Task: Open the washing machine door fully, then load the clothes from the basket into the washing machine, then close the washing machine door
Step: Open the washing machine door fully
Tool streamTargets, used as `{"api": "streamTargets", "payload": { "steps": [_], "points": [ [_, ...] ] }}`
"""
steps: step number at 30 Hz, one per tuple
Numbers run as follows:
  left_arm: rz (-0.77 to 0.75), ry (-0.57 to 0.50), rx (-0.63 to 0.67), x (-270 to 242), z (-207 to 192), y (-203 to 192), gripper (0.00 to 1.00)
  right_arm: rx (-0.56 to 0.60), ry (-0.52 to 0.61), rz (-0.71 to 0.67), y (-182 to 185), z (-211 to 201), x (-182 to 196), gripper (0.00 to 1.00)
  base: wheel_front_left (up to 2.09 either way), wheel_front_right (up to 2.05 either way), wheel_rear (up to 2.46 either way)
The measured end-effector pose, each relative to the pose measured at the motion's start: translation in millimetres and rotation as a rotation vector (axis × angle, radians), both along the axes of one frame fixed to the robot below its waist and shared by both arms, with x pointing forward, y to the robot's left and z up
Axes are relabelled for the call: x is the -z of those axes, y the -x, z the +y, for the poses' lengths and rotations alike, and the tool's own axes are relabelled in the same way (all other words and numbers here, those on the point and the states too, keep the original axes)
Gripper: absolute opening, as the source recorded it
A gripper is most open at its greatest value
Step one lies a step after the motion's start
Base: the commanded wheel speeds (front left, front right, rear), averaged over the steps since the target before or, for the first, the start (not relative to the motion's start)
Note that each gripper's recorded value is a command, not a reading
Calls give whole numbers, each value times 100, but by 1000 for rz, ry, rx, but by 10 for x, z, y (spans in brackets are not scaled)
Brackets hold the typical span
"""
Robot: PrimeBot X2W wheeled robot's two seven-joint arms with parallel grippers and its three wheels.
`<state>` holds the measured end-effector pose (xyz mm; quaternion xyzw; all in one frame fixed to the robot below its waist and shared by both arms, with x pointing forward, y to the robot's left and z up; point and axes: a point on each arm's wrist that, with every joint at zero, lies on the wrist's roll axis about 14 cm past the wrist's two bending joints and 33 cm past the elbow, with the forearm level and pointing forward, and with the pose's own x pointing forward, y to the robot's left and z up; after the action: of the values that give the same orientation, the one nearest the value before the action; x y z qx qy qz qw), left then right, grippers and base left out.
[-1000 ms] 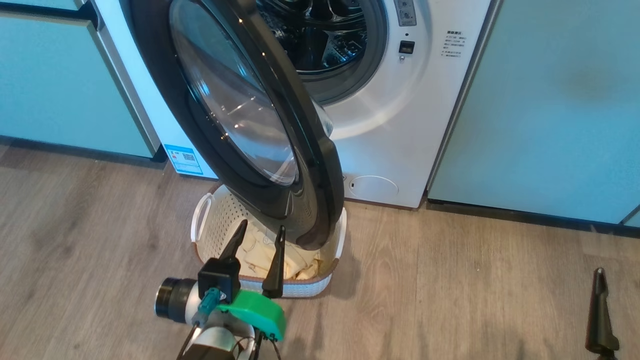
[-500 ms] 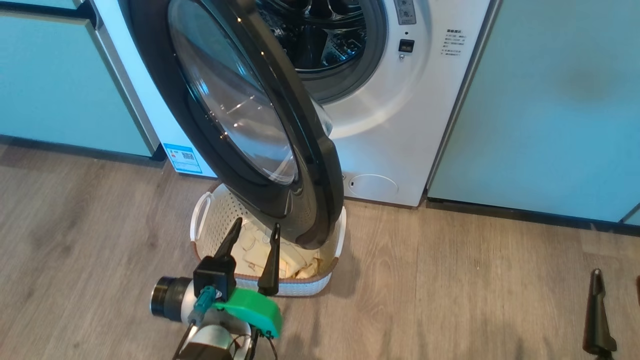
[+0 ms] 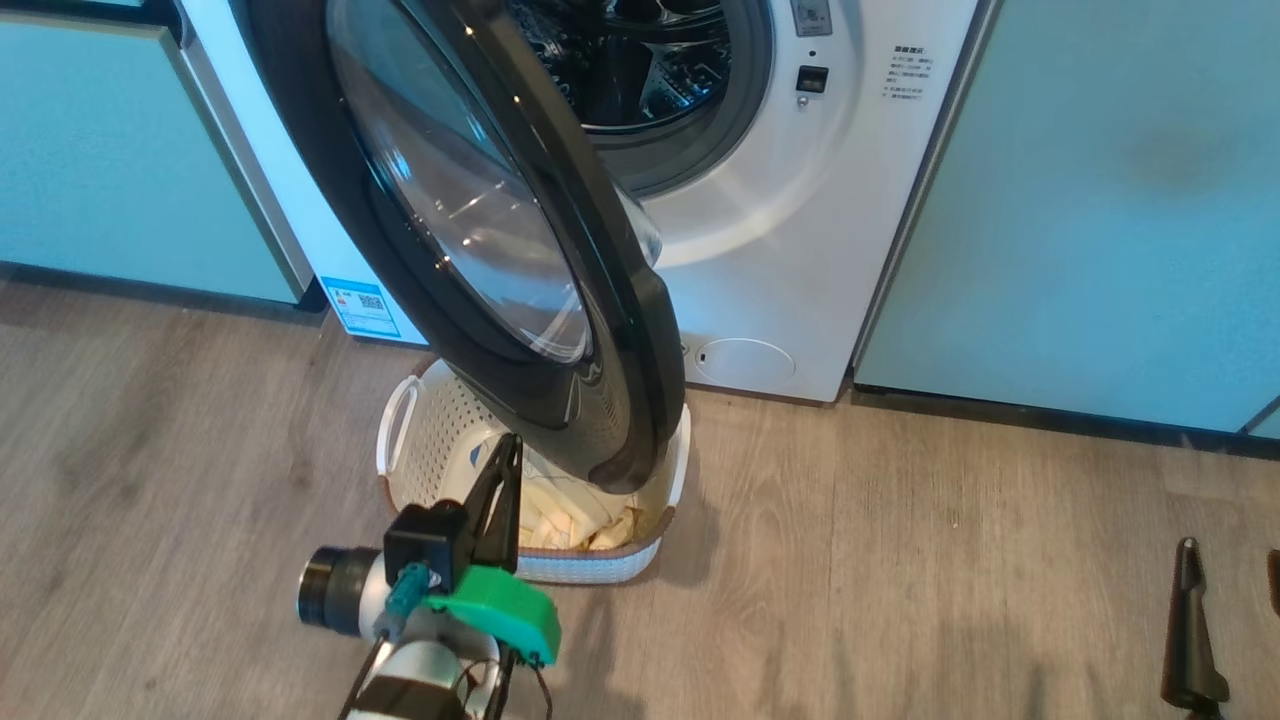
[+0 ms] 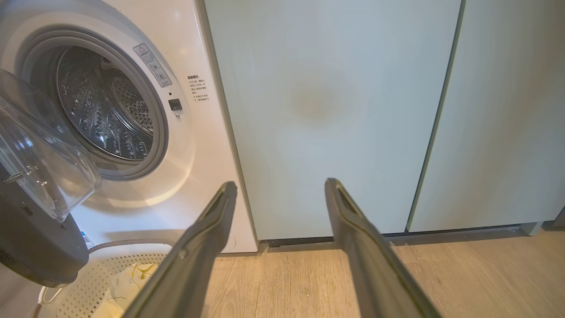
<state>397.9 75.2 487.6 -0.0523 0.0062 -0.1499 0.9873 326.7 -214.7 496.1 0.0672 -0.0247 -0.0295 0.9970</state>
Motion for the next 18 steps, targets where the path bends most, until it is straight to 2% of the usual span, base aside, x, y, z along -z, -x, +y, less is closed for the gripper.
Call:
{"api": "streamTargets", "payload": {
  "steps": [8, 14, 18],
  "points": [
    [-107, 7, -53, -357, 110, -185, 0, -2, -3, 11, -8, 6, 34, 100, 0, 0, 0],
    [-348, 1, -100, -1166, 198, -365, 0, -3, -10, 10, -14, 10, 37, 100, 0, 0, 0],
    [-520, 13, -113, -1742, 197, -341, 0, 1, -10, 3, 2, -1, 16, 100, 0, 0, 0]
  ]
}}
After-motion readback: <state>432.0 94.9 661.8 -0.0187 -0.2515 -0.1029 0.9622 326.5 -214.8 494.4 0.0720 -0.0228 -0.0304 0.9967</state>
